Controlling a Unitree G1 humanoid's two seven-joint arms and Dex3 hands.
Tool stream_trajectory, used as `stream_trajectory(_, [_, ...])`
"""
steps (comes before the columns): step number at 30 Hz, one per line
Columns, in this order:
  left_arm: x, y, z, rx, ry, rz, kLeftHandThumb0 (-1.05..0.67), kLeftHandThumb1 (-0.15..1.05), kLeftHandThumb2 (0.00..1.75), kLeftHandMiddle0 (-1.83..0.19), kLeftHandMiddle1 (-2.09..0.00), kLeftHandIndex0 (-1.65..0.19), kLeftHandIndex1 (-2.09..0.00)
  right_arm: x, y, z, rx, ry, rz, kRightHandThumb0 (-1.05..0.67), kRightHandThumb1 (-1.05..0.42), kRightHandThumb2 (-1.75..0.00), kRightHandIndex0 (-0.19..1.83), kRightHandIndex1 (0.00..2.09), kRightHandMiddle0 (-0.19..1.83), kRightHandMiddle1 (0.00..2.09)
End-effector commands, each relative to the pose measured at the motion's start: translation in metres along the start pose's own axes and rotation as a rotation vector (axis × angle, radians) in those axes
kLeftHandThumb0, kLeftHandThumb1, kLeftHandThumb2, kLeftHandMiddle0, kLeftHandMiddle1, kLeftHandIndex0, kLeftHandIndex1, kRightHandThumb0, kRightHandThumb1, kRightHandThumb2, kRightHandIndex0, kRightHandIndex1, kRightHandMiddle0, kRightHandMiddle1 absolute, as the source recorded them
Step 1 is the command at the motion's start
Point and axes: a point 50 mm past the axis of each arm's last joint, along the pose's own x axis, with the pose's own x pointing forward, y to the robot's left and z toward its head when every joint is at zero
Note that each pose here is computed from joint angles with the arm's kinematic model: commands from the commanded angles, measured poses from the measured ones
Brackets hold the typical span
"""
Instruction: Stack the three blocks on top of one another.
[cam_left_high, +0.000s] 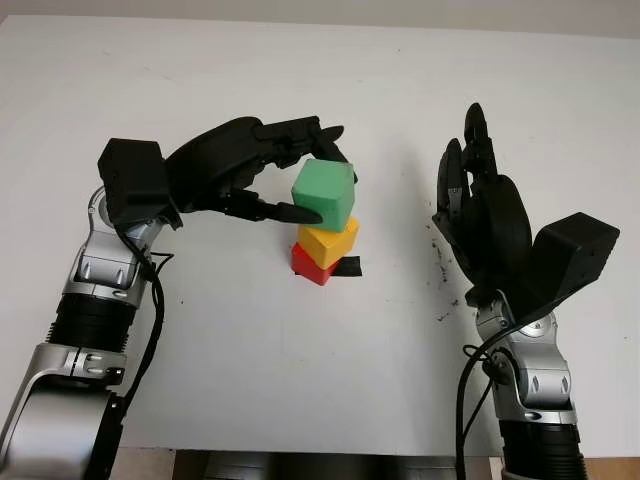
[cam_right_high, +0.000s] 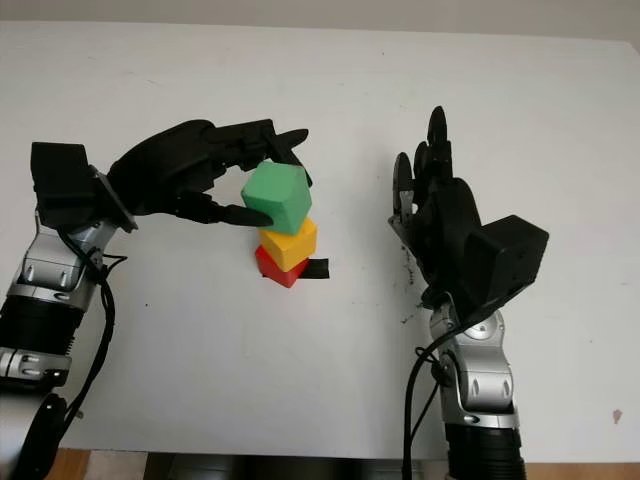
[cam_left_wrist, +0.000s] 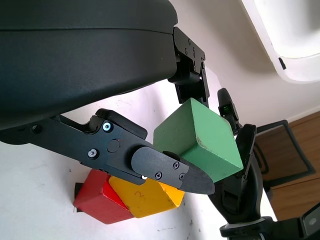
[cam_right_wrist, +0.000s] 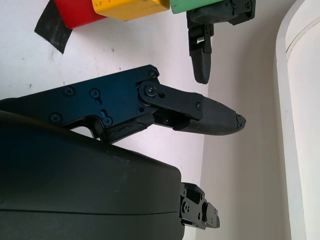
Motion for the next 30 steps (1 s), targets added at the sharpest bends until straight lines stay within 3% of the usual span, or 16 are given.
stream_trajectory(1, [0.0018, 0.0065, 0.0089, 0.052, -0.017, -0.007, -0.51, 1.05, 0.19, -0.04, -0.05, -0.32, -1.49, -0.0013, 0.0, -0.0011, 0.004, -0.008, -0.003, -0.68, -1.05, -0.65, -0.19, 0.0, -0.19, 0.0])
stream_trajectory(26, [-0.0001, 0.0071, 0.0096, 0.146, 0.01, -0.022, -0.51, 1.05, 0.24, -0.03, -0.06, -0.33, -1.44, -0.0019, 0.0007, -0.0031, 0.001, -0.001, -0.012, -0.69, -1.05, -0.63, -0.19, 0.0, -0.19, 0.0])
stream_trajectory(30, [-0.0002, 0.0062, 0.0086, 0.136, 0.014, -0.022, -0.49, 1.05, 0.2, -0.03, -0.05, -0.32, -1.26, -0.002, 0.0006, -0.0033, 0.005, -0.004, -0.011, -0.67, -1.05, -0.63, -0.19, 0.0, -0.19, 0.0])
